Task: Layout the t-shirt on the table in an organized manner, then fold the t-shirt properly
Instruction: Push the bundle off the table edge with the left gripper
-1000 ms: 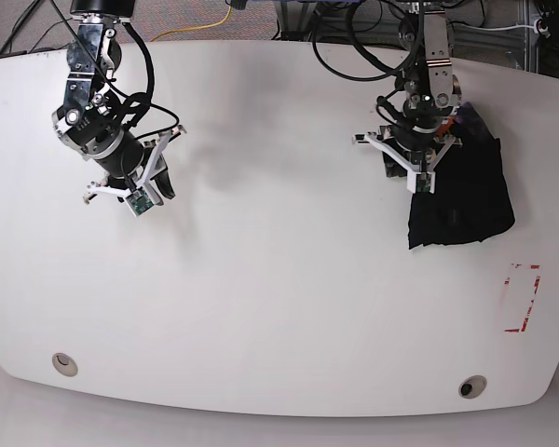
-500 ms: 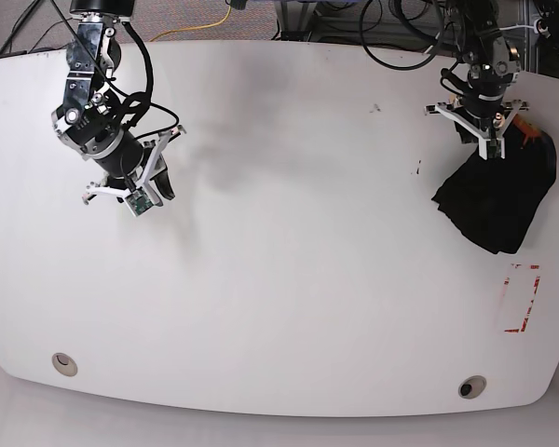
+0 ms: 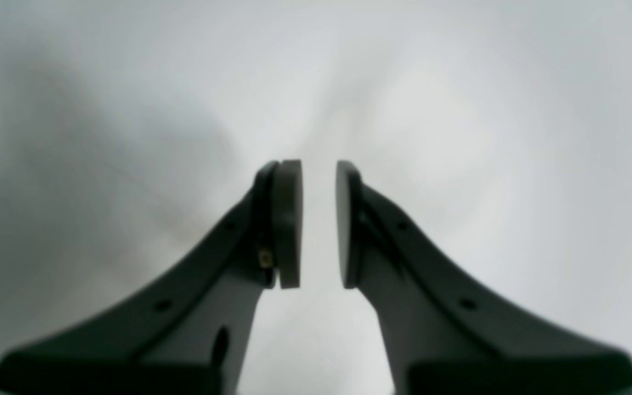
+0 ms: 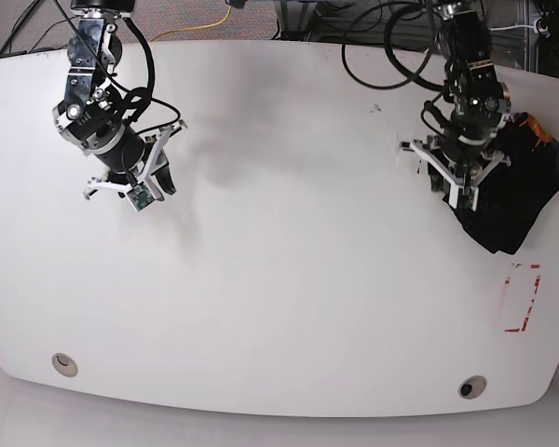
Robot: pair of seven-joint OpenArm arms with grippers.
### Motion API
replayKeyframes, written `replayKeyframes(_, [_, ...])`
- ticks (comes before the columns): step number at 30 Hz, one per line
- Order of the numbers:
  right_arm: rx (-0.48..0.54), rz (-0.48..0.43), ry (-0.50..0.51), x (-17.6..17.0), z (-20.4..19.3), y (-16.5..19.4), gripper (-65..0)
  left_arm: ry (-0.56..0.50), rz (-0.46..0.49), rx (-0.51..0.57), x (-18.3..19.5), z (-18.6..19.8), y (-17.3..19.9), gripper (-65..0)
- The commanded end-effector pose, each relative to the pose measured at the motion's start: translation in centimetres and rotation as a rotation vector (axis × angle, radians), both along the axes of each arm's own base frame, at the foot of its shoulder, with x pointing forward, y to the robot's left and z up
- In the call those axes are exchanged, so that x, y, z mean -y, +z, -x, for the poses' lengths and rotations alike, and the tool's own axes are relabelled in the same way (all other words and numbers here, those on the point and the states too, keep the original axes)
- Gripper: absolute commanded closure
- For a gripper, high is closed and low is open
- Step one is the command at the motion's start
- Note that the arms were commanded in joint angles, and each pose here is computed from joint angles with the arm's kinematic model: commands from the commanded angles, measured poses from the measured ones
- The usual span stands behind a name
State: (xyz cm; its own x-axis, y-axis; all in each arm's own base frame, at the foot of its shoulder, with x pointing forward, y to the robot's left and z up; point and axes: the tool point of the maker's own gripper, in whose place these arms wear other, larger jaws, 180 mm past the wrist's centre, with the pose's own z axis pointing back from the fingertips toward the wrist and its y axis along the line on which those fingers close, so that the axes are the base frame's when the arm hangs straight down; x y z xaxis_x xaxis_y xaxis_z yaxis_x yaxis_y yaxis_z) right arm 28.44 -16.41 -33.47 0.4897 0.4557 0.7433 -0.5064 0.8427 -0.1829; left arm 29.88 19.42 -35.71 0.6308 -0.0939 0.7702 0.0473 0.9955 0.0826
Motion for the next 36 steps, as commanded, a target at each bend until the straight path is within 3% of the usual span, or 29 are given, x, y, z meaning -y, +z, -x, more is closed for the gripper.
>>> replayKeyframes(1, [0.056, -0.005, 0.008, 0.0, -0.7, 1.6, -10.0, 0.005, -0.003, 0.033, -0.5, -2.4, 1.2, -8.7])
replayKeyframes(10, [0.057, -0.007, -0.004, 0.3, -0.4, 1.7, -10.0, -0.006, -0.041, -0.059, -3.5, -6.2, -1.2, -8.7])
replayKeyframes(20, [0.067, -0.100, -0.019, 0.2, 0.0, 2.3, -10.1, 0.038, -0.084, -0.126, -8.7, -7.2, -2.9, -8.7])
replayKeyframes(29, [0.064, -0.104, -0.019, 0.2, 0.1, 2.3, -10.1, 0.165, -0.099, -0.150, -15.0, -4.9, -3.5, -8.7])
replayKeyframes(36, [0.066, -0.101, -0.014, 0.0, 0.4, 2.4, -10.1, 0.142, -0.119, -0.161, -17.3, -2.5, -3.8, -8.7])
